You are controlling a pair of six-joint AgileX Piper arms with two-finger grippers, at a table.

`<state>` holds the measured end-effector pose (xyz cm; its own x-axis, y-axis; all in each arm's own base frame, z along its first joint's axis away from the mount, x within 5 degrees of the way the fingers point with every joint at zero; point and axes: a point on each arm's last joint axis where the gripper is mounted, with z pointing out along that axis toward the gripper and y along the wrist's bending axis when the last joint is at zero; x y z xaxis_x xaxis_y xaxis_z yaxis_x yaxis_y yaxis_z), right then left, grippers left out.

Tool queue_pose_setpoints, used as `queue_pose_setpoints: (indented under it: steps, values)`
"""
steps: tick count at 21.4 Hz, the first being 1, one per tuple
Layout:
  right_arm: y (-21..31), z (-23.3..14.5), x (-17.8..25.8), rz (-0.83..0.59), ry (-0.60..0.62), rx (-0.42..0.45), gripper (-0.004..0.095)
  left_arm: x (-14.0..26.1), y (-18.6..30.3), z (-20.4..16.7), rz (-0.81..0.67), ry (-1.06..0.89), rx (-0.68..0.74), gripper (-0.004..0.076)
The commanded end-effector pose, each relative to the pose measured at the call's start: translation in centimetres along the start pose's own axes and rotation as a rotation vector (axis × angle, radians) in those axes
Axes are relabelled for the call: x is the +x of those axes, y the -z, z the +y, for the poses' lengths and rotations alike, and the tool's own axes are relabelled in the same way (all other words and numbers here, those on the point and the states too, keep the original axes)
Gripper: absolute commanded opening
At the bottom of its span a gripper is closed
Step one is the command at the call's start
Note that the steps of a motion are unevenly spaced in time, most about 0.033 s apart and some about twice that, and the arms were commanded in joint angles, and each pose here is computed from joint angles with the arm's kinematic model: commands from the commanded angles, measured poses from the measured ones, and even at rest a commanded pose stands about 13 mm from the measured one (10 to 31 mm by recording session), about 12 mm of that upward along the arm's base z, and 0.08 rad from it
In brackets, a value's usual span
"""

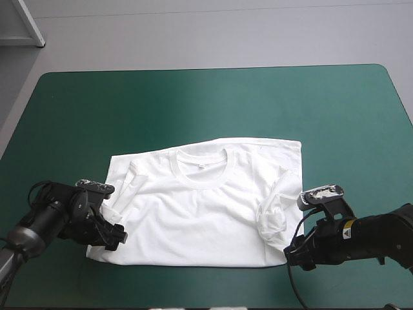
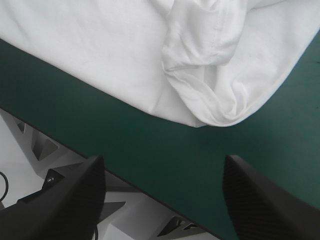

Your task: Fold the cloth

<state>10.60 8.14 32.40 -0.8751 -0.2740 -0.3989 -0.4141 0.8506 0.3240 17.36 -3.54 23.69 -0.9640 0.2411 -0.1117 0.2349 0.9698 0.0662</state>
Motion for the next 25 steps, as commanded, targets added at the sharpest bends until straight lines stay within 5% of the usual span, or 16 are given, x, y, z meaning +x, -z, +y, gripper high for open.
queue_pose_setpoints:
  steps: [1, 4, 6, 11, 20, 25]
  values:
    - [0.8, 0.4, -0.3, -0.06, 0.042, -0.023, 0.0621, -1.4, -0.7, -0.1, -0.056, 0.01, 0.002, 0.0648]
    - [0.6, 0.4, -0.5, -0.052, 0.061, -0.019, 0.062, -2.0, -2.3, -0.2, 0.0, 0.006, 0.005, 0.0615]
    - [-0.1, 0.2, -1.1, -0.039, 0.057, -0.011, 0.062, -2.4, -3.6, -0.4, 0.066, 0.01, 0.015, 0.0504]
    - [-3.4, -0.7, -3.3, 0.05, 0.065, 0.015, 0.0581, -2.7, -4.5, -0.5, 0.088, -0.029, 0.028, 0.003]
    - [-10.5, -1.5, -5.2, 0.283, 0.127, 0.022, 0.058, -3.0, -4.5, -0.6, 0.062, -0.034, 0.032, 0.0019]
    - [-14.3, -2.3, -3.8, 0.393, 0.165, 0.115, 0.0544, -3.1, -4.5, -0.6, 0.054, -0.046, 0.036, 0.0019]
